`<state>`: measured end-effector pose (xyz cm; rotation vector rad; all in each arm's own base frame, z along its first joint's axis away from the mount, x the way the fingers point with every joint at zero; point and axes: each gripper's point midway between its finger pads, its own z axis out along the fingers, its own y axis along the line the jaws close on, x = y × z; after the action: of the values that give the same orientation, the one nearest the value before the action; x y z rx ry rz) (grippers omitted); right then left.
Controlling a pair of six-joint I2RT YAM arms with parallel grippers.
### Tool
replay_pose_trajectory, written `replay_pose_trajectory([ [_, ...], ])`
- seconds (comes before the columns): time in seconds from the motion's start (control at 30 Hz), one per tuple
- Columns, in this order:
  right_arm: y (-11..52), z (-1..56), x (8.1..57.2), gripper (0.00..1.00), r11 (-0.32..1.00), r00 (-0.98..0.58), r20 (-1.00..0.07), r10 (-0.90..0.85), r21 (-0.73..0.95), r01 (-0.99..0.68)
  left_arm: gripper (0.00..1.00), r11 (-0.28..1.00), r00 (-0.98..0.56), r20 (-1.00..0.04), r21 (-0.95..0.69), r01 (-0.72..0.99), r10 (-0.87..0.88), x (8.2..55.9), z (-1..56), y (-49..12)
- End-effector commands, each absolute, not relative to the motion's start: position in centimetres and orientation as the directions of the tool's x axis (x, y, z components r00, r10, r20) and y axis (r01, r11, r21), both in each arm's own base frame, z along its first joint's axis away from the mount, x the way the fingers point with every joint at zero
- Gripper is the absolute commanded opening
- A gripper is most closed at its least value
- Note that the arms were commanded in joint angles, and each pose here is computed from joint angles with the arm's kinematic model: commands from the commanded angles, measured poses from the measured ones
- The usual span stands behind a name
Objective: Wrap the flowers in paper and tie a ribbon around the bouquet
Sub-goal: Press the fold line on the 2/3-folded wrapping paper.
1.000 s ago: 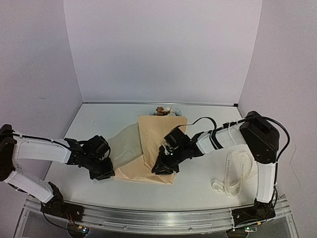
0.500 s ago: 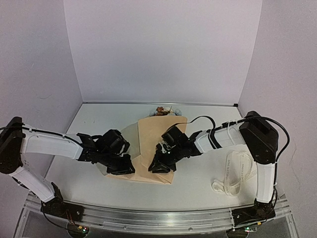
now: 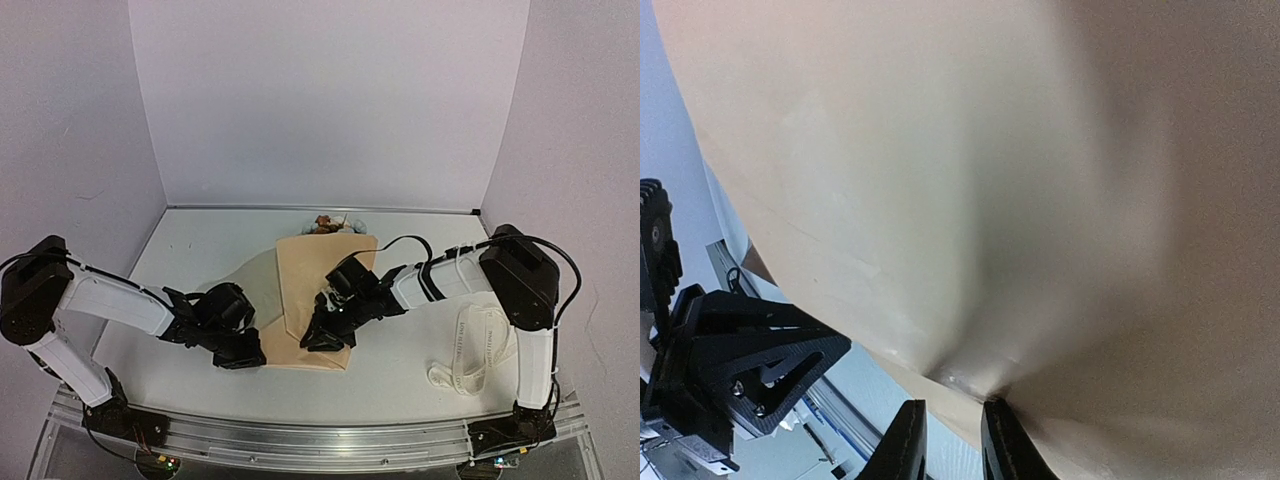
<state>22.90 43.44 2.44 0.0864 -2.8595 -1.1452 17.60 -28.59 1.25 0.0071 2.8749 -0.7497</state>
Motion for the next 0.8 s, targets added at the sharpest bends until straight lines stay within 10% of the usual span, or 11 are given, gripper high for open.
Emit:
replay_pose_trajectory([
  [0.0, 43.0, 0.8, 22.2, 0.19, 0.743, -0.995, 0.058, -0.079, 0.669, -0.02, 0.15, 0.911, -0.98, -0.162, -0.412, -0.038, -0.114, 17.1, -0.1, -25.8],
  [0.77, 42.7, -0.5, 21.7, 0.19, 0.744, -0.994, 0.079, -0.08, 0.669, -0.006, 0.27, 0.818, -0.824, -0.192, -0.366, -0.444, -0.534, 17.9, 1.0, -14.1],
])
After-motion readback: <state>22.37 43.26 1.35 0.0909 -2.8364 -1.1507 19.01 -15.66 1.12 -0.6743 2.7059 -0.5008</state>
